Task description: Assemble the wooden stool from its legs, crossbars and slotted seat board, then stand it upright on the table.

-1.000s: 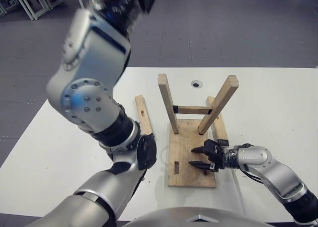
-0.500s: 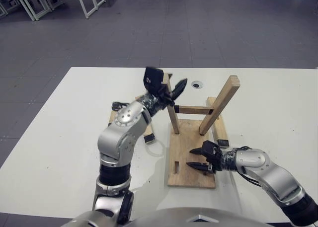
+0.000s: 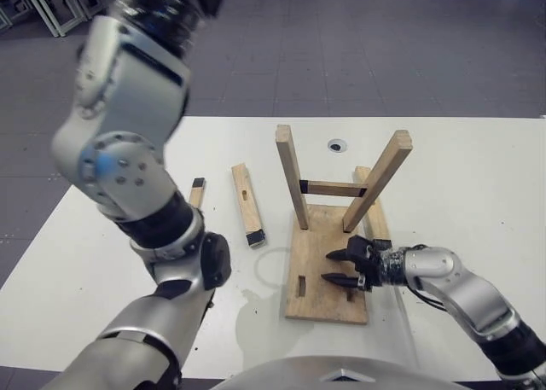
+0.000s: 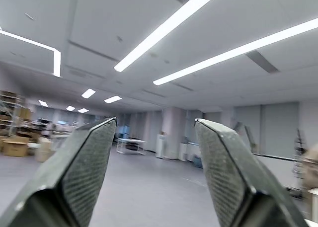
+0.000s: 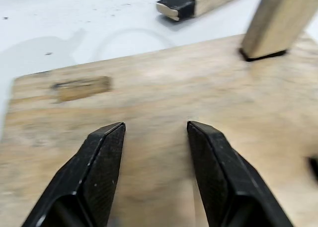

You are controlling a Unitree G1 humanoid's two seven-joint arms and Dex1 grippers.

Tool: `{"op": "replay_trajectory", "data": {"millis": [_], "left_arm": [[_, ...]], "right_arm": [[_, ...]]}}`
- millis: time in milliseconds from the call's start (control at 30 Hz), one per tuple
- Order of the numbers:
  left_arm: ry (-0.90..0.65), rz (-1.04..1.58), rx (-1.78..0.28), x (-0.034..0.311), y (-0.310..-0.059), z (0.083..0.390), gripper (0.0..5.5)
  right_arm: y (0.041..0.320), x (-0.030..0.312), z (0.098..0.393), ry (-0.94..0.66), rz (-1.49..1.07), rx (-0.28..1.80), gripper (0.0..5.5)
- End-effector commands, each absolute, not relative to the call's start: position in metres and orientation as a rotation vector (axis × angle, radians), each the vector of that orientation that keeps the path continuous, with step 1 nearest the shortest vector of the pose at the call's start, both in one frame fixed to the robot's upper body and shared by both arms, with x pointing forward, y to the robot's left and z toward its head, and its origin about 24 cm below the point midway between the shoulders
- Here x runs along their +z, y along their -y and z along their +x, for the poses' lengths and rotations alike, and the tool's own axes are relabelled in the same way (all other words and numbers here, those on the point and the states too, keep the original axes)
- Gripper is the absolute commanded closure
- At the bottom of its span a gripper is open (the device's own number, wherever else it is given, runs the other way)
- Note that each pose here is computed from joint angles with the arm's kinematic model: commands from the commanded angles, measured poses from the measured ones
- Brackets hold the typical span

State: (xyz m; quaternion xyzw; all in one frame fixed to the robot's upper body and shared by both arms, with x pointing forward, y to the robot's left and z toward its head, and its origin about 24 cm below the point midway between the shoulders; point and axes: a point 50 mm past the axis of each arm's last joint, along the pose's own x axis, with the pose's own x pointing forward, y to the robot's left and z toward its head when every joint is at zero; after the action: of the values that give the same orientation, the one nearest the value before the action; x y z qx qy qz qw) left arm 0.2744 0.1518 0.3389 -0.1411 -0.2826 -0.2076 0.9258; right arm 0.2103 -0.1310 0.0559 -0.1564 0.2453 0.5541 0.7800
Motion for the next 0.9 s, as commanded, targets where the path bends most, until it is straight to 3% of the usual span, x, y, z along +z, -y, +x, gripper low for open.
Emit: {"op": "replay_trajectory", "data": {"millis": [33,200,400,567,733,900], "left_arm": [[0.352,-0.199,-0.149,0.297,-0.195,0.294,2.56],[-0.035,-0.086,0.024,0.188,-0.214,0.280,2.56],[-0.367,0.045,0.100,0.092,-0.234,0.245,2.56],[-0.464,-0.008,0.080,0.055,-0.244,0.235,1.89],[-0.539,-0.073,0.123,0.027,-0.262,0.227,1.89],[-0.632,-0.147,0.052,0.000,-0.264,0.217,1.89]], "right_arm": [[0.142,0.059,0.225,-0.561,-0.335,1.107,3.18],[0.132,0.114,0.206,-0.431,-0.183,1.144,3.18],[0.134,0.123,0.176,-0.466,-0.096,1.104,3.18],[0.121,0.114,0.164,-0.495,-0.040,1.085,3.18],[0.119,0.111,0.165,-0.503,-0.034,1.070,3.18],[0.119,0.108,0.166,-0.505,-0.044,1.063,3.18]]}}
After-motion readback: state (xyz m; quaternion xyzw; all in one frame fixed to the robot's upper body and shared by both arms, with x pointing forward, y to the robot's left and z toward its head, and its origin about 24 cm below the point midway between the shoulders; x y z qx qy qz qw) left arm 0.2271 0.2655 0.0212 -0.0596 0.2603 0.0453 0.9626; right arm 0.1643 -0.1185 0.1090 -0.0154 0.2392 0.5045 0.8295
